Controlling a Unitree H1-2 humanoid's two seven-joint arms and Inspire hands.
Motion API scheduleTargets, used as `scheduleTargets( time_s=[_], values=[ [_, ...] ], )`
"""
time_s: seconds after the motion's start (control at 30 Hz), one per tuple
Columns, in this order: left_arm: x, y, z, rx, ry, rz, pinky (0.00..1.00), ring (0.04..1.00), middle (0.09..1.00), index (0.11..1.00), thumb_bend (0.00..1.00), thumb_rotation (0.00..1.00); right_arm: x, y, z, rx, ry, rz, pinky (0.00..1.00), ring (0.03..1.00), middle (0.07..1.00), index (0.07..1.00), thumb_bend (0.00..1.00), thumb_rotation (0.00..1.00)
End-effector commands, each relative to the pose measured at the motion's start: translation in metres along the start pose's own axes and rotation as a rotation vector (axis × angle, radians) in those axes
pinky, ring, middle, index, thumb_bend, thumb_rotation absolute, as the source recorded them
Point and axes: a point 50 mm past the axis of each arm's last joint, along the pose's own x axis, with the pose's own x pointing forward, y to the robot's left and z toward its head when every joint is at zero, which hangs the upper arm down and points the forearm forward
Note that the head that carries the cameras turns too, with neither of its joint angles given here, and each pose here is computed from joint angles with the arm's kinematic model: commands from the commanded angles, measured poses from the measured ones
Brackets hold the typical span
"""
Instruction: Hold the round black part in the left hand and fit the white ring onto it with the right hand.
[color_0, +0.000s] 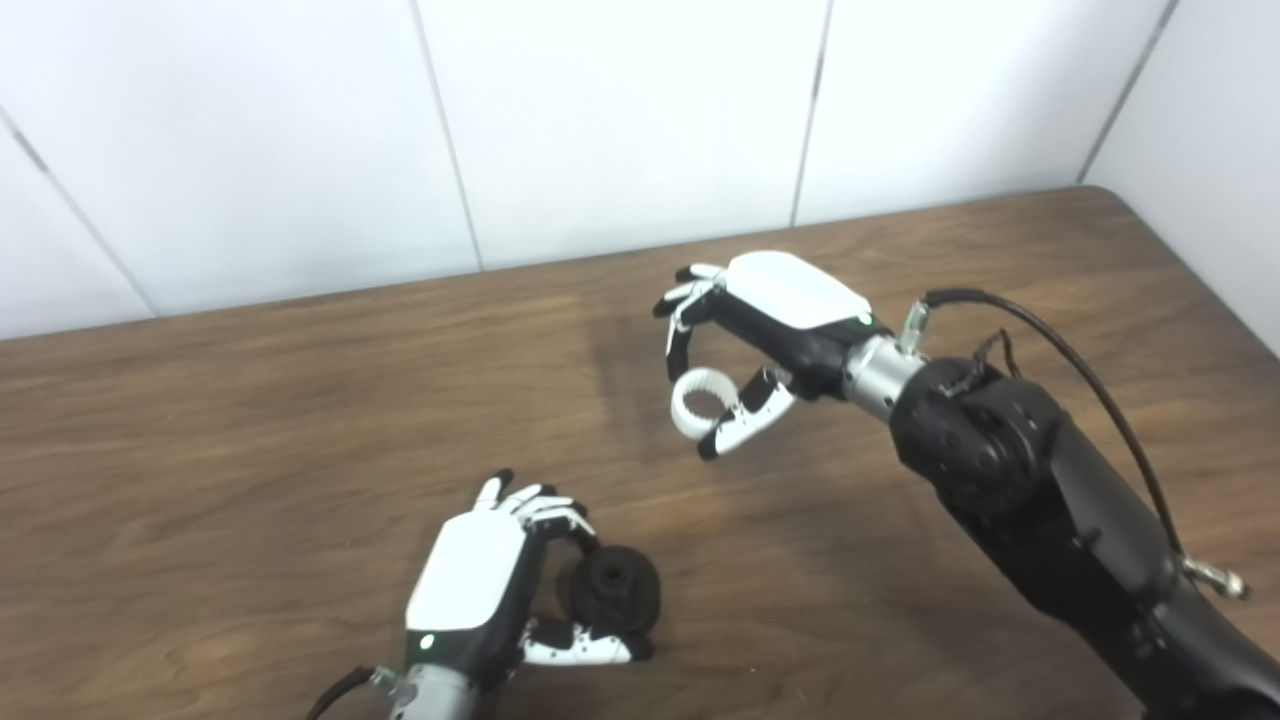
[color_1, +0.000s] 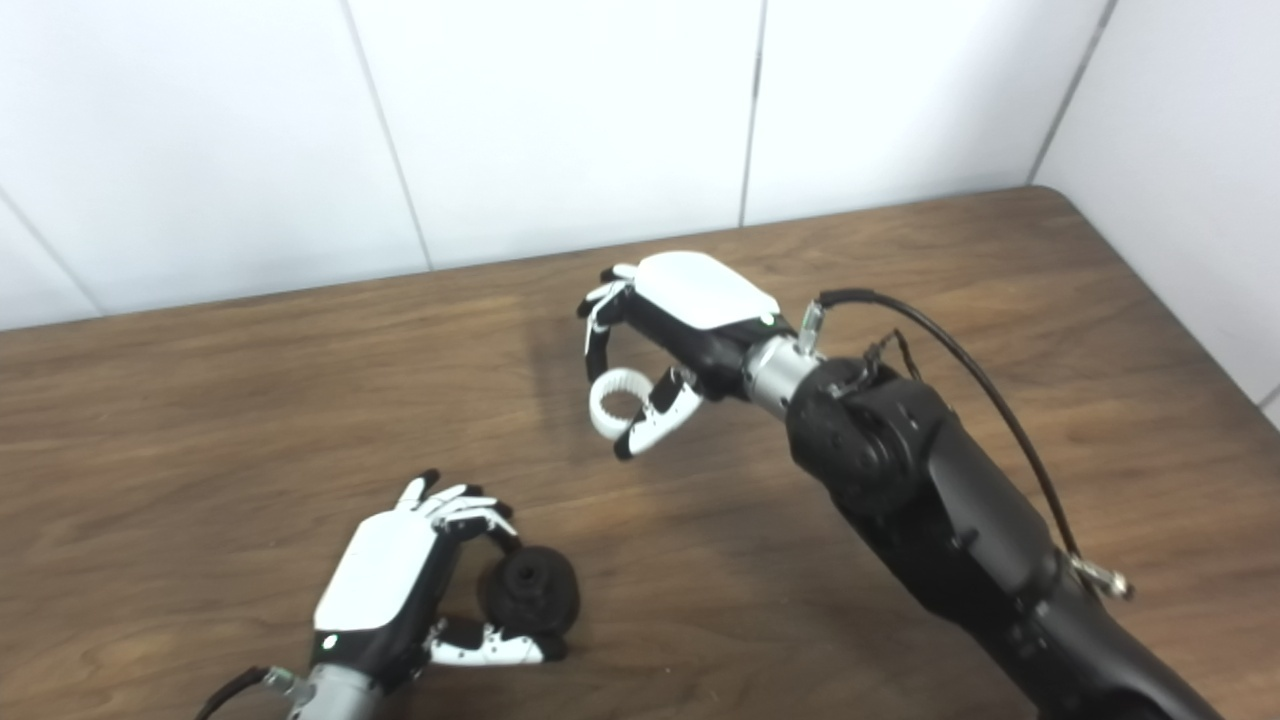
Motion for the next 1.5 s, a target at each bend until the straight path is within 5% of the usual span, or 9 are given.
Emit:
scheduleTargets(
  time_s=[0.0,0.63,1.47],
  values=[
    [0.000,-0.008,0.000,0.013,0.017,-0.036,1.00,0.862,0.757,0.485,0.52,0.05,-0.002,-0.012,0.012,-0.025,-0.055,-0.038,0.82,0.940,0.827,0.485,0.52,0.14],
    [0.005,-0.008,0.007,-0.011,0.022,-0.030,1.00,0.860,0.752,0.485,0.52,0.05,-0.010,0.026,0.039,0.029,-0.148,0.130,0.94,0.943,0.839,0.485,0.52,0.14],
    [0.006,-0.009,0.015,-0.019,0.033,-0.020,1.00,0.860,0.743,0.484,0.52,0.05,-0.002,0.046,0.041,0.021,-0.170,0.157,0.93,0.953,0.848,0.486,0.52,0.13]
  ],
)
